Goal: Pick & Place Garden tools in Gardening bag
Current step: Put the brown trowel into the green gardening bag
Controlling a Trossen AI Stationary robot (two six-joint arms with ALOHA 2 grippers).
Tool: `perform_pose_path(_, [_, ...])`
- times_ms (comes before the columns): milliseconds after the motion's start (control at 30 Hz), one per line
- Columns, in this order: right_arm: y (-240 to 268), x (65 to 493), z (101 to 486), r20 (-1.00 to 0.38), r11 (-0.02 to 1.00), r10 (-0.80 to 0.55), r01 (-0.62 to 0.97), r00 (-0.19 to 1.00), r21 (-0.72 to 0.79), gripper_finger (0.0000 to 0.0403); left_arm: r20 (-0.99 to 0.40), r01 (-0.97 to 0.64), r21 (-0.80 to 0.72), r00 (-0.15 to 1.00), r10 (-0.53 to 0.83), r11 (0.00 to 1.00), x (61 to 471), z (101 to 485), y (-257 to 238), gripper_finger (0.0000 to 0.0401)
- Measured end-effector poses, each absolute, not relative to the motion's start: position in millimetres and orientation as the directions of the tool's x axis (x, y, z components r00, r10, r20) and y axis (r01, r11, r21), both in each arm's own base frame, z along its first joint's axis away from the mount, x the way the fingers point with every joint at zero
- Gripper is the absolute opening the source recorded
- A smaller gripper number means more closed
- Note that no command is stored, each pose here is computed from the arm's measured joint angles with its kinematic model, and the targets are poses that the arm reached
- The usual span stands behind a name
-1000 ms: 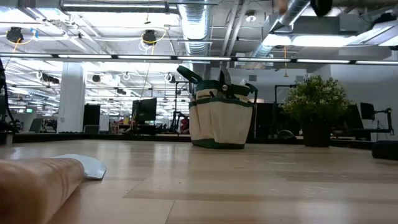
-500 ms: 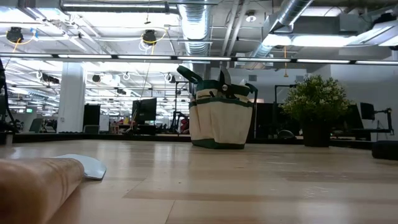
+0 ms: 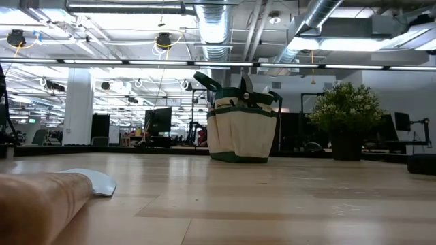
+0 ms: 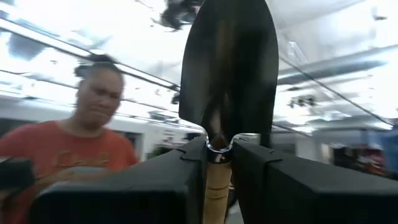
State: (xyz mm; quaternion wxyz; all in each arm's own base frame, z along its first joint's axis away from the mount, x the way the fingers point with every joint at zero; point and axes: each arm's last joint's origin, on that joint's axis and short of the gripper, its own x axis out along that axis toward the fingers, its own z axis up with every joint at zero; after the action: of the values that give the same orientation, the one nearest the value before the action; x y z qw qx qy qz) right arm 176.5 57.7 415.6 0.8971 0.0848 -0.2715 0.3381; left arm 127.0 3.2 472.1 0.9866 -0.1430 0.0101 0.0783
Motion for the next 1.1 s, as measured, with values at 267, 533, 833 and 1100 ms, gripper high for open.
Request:
perform_pose_path(267, [66.8,177.6,416.9,0.564,0.656,0.67,-0.74,0.482,-0.148,0.004,-0.043,-0.158,-0.281,0.988,0.152,0.947,127.0,472.0,3.2,0.0025])
perform_pose_path(533, [69.2,176.5,417.0,0.562,0.637,0.687,-0.754,0.46,-0.16,0.004,-0.043,-0.157,-0.281,0.988,0.152,0.947,127.0,472.0,3.2,0.0025])
perform_pose_path(833, [45.2,186.4,411.1,0.52,0.831,0.464,-0.556,0.717,0.024,0.004,-0.043,-0.17,-0.28,0.985,0.165,0.945,126.9,472.0,3.6,0.0025])
perform_pose_path(1100, [2.6,199.7,382.6,0.255,0.951,0.27,-0.298,0.928,0.079,0.004,-0.042,-0.229,-0.278,0.973,0.226,0.933,127.0,472.0,5.4,0.0025])
